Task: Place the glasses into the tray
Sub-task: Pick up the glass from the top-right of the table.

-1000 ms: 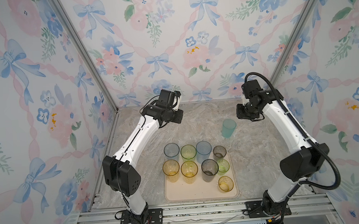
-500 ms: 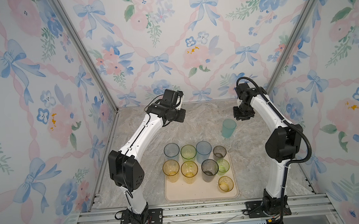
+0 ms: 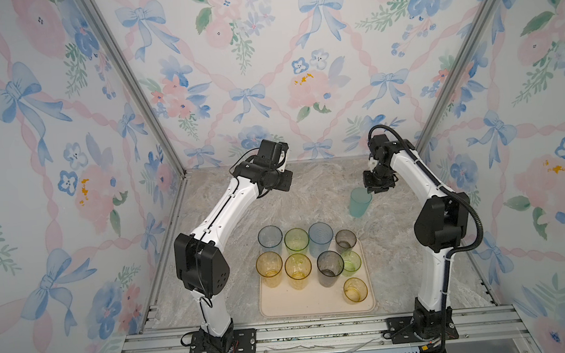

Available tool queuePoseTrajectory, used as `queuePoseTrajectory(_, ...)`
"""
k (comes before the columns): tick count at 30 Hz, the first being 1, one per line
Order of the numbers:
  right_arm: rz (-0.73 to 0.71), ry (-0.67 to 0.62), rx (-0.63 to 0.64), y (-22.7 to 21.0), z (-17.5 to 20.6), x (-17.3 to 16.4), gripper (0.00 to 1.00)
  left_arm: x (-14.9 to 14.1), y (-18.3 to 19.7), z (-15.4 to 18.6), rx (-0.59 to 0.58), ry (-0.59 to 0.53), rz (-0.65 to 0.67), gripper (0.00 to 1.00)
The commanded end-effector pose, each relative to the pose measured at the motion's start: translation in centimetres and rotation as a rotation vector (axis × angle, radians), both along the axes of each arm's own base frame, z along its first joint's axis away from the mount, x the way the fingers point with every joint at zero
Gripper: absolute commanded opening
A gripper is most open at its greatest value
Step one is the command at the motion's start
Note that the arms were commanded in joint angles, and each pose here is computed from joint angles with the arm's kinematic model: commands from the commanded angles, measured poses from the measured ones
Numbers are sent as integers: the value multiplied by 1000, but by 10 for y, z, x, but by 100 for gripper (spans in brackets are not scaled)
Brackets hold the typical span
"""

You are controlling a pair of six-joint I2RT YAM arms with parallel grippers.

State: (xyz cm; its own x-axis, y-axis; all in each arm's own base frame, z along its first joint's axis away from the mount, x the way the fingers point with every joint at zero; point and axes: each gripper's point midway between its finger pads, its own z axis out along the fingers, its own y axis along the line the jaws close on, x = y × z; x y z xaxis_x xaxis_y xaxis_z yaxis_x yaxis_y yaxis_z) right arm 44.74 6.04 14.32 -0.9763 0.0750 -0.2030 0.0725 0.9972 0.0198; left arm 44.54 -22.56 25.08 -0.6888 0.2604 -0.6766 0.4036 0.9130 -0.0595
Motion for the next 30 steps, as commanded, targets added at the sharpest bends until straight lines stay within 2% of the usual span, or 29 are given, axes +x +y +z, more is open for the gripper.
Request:
queuePoseTrajectory(1, 0, 31, 19, 0, -12, -2, 28, 8, -1, 1, 2, -9, 11, 33)
queuePoseTrajectory(21, -5, 72, 7, 0, -33, 6, 17, 17, 7, -3, 6, -6, 21, 32)
queuePoseTrajectory(30, -5, 72, 2, 0, -32, 7, 0, 19, 9, -6, 9, 0, 20, 33)
